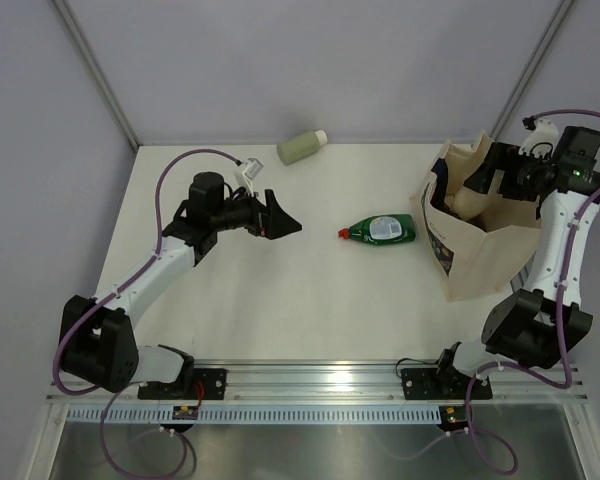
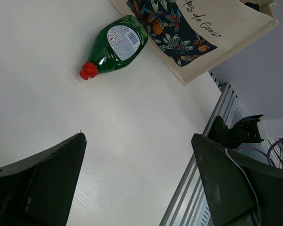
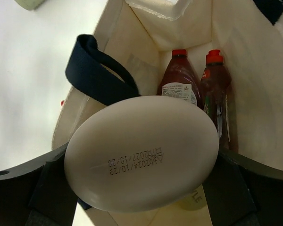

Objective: Place the personal care products into the canvas bag

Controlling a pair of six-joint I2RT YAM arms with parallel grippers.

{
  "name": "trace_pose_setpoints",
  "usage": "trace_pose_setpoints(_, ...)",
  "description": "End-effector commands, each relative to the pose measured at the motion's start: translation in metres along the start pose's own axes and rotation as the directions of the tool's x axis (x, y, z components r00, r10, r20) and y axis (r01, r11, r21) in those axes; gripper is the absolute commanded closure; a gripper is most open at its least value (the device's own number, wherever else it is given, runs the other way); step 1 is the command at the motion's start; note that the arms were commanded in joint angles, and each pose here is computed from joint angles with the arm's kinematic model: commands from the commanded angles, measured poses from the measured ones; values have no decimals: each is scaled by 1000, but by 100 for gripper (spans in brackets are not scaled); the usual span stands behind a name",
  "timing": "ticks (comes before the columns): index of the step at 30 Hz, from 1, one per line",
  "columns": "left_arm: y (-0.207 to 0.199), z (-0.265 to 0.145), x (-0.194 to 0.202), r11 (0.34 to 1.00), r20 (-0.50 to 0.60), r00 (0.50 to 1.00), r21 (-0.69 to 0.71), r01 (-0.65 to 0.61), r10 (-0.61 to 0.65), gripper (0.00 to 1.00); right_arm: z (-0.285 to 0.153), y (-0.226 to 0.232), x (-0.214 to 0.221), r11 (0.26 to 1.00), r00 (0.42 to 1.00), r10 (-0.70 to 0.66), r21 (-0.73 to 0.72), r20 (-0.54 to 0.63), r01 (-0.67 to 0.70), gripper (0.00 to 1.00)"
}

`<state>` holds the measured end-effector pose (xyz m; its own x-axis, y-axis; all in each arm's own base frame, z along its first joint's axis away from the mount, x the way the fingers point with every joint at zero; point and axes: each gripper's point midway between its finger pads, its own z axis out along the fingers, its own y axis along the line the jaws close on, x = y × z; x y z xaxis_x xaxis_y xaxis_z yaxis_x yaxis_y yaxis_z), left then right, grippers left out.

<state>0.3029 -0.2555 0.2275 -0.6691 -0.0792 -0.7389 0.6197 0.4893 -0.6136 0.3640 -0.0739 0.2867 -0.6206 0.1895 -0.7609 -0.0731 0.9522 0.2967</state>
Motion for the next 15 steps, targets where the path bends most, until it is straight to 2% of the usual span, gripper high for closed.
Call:
trace_pose_setpoints(1, -10, -5, -18, 996, 47, 995, 3, -87, 87, 1, 7, -13, -1, 986, 988, -152, 67, -28, 153, 88)
trace_pose_setpoints(7, -8, -9, -9, 997, 47, 995, -4, -83, 83, 1, 25, -37, 6, 982, 984, -128, 126, -123, 143, 77)
trace_pose_setpoints(8, -7, -9, -6, 997, 43, 996, -5, -79, 79, 1, 26, -41, 5, 980, 983, -127, 139, -135, 145, 70)
trace_pose_setpoints(10, -7, -9, -4, 997, 41, 996, -3, -80, 80, 1, 36, -49, 3, 981, 980, -108, 144, -168, 132, 65)
trace_pose_setpoints(11, -6, -9, -4, 997, 41, 996, -3, -83, 83, 1, 43, -58, 5, 979, 977, -92, 161, -191, 124, 58)
trace_pose_setpoints(13, -6, -9, -4, 996, 40, 996, -3, -85, 85, 1, 48, -62, -3, 977, 978, -87, 177, -188, 121, 51)
trace_pose_setpoints(15, -7, -9, -5, 996, 41, 995, -1, -87, 87, 1, 58, -69, -3, 975, 977, -71, 191, -202, 110, 35)
